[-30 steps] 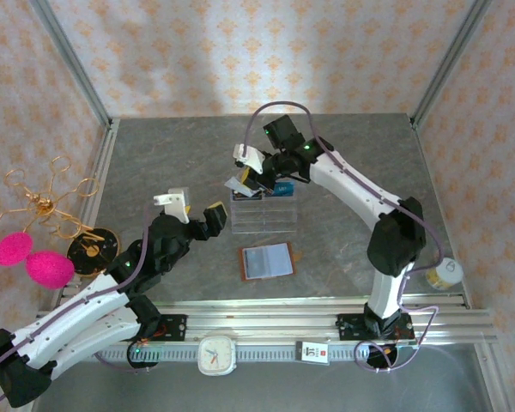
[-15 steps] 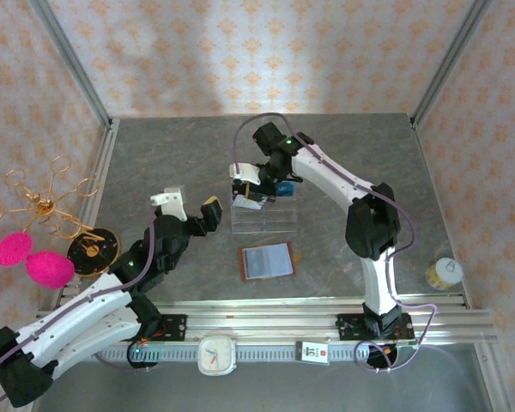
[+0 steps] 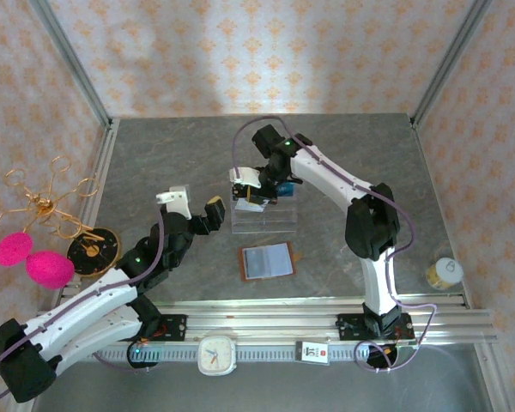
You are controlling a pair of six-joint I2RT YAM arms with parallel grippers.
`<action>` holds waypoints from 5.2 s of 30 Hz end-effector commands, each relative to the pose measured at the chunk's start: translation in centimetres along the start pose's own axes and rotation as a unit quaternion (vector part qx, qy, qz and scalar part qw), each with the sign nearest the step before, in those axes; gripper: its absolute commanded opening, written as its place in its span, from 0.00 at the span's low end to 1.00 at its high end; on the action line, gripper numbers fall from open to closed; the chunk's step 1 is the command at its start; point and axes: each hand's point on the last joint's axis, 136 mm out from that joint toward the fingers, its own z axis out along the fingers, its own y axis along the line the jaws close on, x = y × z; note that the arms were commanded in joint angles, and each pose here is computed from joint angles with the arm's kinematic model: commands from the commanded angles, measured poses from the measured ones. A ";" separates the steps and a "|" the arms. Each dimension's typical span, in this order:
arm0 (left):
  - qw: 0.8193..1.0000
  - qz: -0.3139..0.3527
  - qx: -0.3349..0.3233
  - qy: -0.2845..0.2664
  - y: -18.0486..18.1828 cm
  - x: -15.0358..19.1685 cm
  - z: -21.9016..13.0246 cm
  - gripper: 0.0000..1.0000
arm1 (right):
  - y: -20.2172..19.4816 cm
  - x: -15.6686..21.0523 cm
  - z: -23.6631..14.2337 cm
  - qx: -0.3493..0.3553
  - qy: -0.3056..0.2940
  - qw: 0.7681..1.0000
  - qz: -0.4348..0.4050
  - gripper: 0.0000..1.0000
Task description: Take the credit cards out of the card holder
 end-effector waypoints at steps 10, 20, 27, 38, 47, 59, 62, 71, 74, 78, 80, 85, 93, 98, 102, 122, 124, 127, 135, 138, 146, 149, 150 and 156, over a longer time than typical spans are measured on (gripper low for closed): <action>1.000 0.005 0.007 -0.005 -0.1 -0.1 0.4 0.99 | -1.1 1.0 2.5 0.016 0.037 0.999 0.001 0.00; 1.000 0.004 0.020 -0.001 -0.5 0.1 0.5 0.99 | -1.7 1.3 4.9 0.044 0.065 0.997 0.007 0.00; 1.000 0.000 0.027 0.005 -0.7 0.4 0.5 0.99 | -2.4 -0.5 4.6 0.066 0.036 0.997 0.015 0.30; 0.997 -0.035 0.063 0.000 -1.5 0.6 0.0 0.99 | -0.9 -6.8 0.1 0.072 -0.087 0.991 0.071 0.37; 0.992 -0.085 0.091 0.001 -1.5 1.3 -0.8 0.99 | 2.2 -11.4 -3.3 0.114 -0.251 0.946 0.172 0.37; 0.981 -0.143 0.127 0.031 -1.9 3.5 -1.3 0.99 | 7.9 -7.2 -3.9 0.165 -0.347 0.852 0.356 0.37; 0.977 -0.162 0.133 0.034 -1.7 4.1 -1.6 0.99 | 9.1 -4.9 -3.1 0.160 -0.337 0.839 0.396 0.37; 0.975 -0.168 0.134 0.052 -0.8 6.0 -2.4 0.98 | 11.8 2.1 0.6 0.184 -0.244 0.825 0.475 0.40; 0.975 -0.173 0.130 0.055 -0.3 6.6 -2.6 0.96 | 12.1 3.0 2.2 0.197 -0.194 0.835 0.476 0.40; 0.973 -0.177 0.132 0.070 -0.2 7.8 -2.5 0.95 | 13.1 3.2 4.9 0.198 -0.139 0.854 0.461 0.40; 0.971 -0.178 0.136 0.078 -0.2 8.4 -2.4 0.94 | 13.3 3.3 6.1 0.206 -0.114 0.859 0.454 0.40; 0.971 -0.177 0.135 0.092 -0.3 9.2 -2.3 0.93 | 12.9 4.4 8.3 0.226 -0.065 0.862 0.449 0.39; 0.969 -0.174 0.138 0.104 -0.5 9.8 -2.1 0.90 | 13.6 6.5 10.4 0.247 -0.009 0.860 0.446 0.38; 0.968 -0.156 0.140 0.137 -1.1 11.0 -1.7 0.83 | 13.7 7.0 11.1 0.248 0.005 0.857 0.451 0.16; 0.961 -0.141 0.146 0.186 -1.8 13.1 -1.2 0.70 | 13.2 5.4 10.0 0.244 -0.051 0.845 0.473 0.00; 0.917 -0.064 0.209 0.335 -9.1 20.4 0.0 0.18 | 12.4 5.1 4.0 0.270 -0.195 0.764 0.552 0.27; 0.911 -0.061 0.227 0.338 -10.5 20.4 0.0 0.23 | 12.2 6.0 2.4 0.297 -0.206 0.747 0.557 0.30; 0.899 -0.043 0.248 0.358 -12.5 21.3 0.3 0.26 | 12.1 7.0 0.1 0.324 -0.223 0.726 0.564 0.31; 0.890 -0.026 0.233 0.391 -13.3 23.4 1.0 0.24 | 12.5 7.5 -2.0 0.328 -0.247 0.706 0.577 0.29; 0.915 -0.058 0.221 0.332 -11.8 19.8 0.7 0.29 | 12.9 6.2 -1.2 0.288 -0.250 0.729 0.568 0.27; 0.924 -0.103 0.169 0.327 -5.5 19.9 -0.5 0.09 | 13.8 1.0 3.6 0.055 -0.230 0.790 0.565 0.21; 0.922 -0.098 0.160 0.340 -4.9 20.9 -0.6 0.06 | 14.1 1.1 5.7 0.015 -0.197 0.791 0.579 0.20; 0.921 -0.095 0.158 0.342 -4.7 21.1 -0.6 0.05 | 14.2 1.4 6.4 0.011 -0.185 0.790 0.585 0.20; 0.922 -0.079 0.141 0.352 -3.9 21.8 -0.7 0.00 | 14.0 3.0 8.5 0.012 -0.151 0.776 0.612 0.17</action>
